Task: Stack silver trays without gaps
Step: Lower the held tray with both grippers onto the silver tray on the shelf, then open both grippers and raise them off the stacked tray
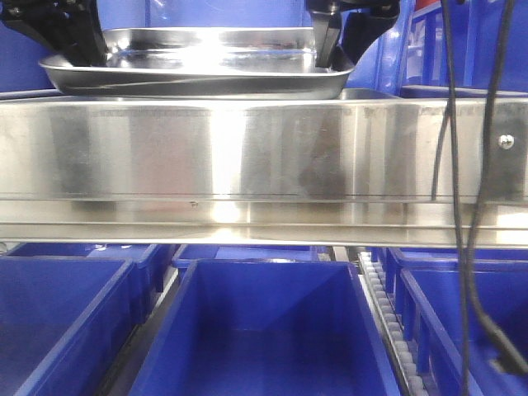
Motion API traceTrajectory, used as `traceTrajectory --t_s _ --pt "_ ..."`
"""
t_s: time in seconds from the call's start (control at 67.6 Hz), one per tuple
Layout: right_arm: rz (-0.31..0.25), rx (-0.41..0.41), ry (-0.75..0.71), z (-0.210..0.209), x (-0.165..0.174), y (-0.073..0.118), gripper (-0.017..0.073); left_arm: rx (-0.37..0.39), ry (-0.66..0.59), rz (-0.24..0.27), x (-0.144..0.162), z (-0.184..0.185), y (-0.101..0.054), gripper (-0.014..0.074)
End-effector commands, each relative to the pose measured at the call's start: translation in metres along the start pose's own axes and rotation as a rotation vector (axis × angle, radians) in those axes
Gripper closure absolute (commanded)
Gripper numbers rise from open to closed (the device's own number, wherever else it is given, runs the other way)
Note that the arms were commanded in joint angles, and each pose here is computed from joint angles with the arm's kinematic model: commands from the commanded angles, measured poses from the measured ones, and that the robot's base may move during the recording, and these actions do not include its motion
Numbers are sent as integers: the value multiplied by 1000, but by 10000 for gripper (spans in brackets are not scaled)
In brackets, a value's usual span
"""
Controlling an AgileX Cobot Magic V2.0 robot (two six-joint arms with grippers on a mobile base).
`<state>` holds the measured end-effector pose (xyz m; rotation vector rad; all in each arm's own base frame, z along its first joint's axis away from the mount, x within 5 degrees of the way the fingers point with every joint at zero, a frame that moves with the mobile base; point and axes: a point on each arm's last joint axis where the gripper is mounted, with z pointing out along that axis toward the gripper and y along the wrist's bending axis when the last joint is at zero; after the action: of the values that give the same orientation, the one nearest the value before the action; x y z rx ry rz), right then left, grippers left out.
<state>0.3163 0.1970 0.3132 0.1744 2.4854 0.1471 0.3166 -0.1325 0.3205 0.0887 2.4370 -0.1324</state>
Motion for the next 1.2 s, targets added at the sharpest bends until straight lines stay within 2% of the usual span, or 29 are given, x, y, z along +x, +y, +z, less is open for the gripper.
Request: traceTrajectory --t_s 0.0,0.089,0.178,0.266,0.326,0.4,0.518,0.814,0.873,0.918,1.051,1.08,1.184 --pt "17 -251 -145 -12 -14 26 470 103 -60 -41 -6 -5 -15 589" --pt "17 -249 -144 -12 -14 26 366 103 -60 -41 -6 -5 -15 522" --pt "-15 -231 -152 -11 -14 25 288 93 -68 -26 -7 -5 -14 410" --pt "-46 -193 -150 -10 -14 21 258 72 -71 -9 -8 -4 -11 291" --pt "-62 -156 -144 -10 -13 18 257 63 -69 -17 -8 -4 -7 232" --pt "-71 -133 -139 -9 -13 16 257 56 -67 -48 -10 -3 -3 213" --pt "-82 -113 -139 -9 -13 14 260 44 -70 -71 -11 -2 4 215" --pt "-91 -95 -138 -9 -13 13 264 21 -76 -58 -13 -2 8 223" --pt "-89 -97 -141 -10 -14 13 301 25 -80 -61 -13 -3 8 265" --pt "-85 -104 -152 -14 -16 13 360 25 -82 -65 -13 -8 9 342" --pt "-69 -147 -203 -34 -24 13 558 42 -116 -83 -15 -30 11 631" --pt "-66 -165 -220 -41 -26 13 589 50 -129 -88 -15 -37 12 626" --pt "-58 -206 -257 -61 -28 12 582 91 -173 -121 -16 -61 13 576"
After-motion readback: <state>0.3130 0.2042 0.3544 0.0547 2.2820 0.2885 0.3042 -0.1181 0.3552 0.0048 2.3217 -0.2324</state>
